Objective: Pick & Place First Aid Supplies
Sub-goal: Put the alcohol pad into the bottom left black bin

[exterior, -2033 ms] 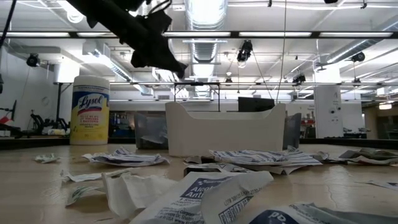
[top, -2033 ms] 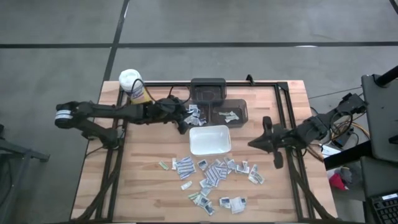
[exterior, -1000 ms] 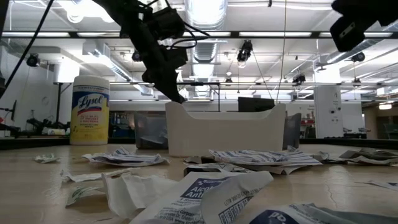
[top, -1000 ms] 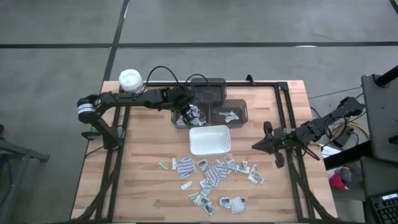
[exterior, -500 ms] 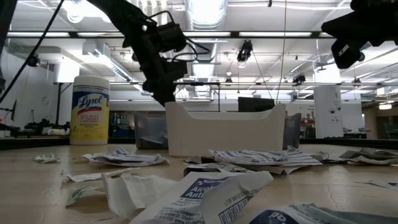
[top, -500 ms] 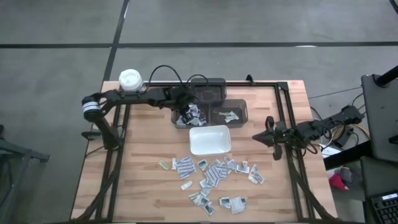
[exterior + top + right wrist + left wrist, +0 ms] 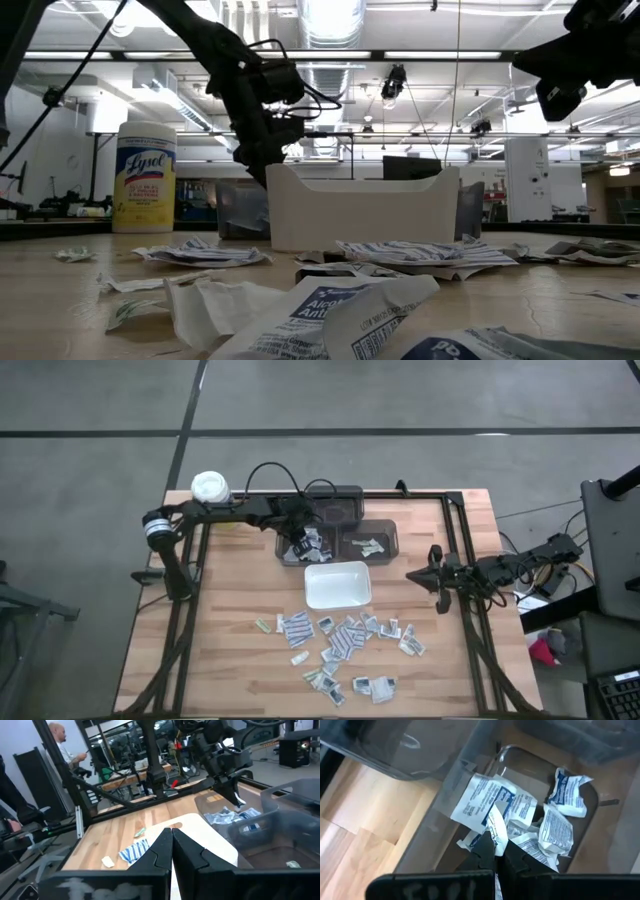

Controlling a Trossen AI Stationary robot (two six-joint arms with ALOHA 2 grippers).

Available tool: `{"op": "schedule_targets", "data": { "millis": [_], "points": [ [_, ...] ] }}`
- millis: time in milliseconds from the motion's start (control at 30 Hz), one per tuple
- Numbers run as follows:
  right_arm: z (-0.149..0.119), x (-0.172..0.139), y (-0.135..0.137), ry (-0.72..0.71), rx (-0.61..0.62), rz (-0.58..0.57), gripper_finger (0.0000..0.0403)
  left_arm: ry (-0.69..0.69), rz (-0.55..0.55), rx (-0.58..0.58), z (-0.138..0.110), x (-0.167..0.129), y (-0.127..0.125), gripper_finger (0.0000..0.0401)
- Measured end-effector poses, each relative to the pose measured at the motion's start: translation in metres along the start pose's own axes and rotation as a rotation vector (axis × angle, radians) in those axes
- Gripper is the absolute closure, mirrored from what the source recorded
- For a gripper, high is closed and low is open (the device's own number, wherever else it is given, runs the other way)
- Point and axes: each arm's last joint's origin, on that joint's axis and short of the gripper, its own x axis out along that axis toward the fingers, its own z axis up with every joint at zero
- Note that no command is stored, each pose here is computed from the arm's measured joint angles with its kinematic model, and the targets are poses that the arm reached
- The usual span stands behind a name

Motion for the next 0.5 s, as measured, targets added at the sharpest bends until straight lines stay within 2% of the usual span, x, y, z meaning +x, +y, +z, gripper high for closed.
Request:
{"op": "schedule_targets", "data": {
  "millis": [200, 500],
  "points": [
    [-0.0006, 0.0002, -0.0001, 0.003, -0.004, -0.001, 0.0394, 0.005, 0.000, 0.002, -0.0005, 0.0009, 0.0000, 0.0369],
    [-0.0019, 0.0003, -0.0005, 0.010, -0.008, -0.003, 0.0394, 0.032, 0.009, 0.028, -0.0003, -0.0038, 0.0003, 0.0260]
  ]
}}
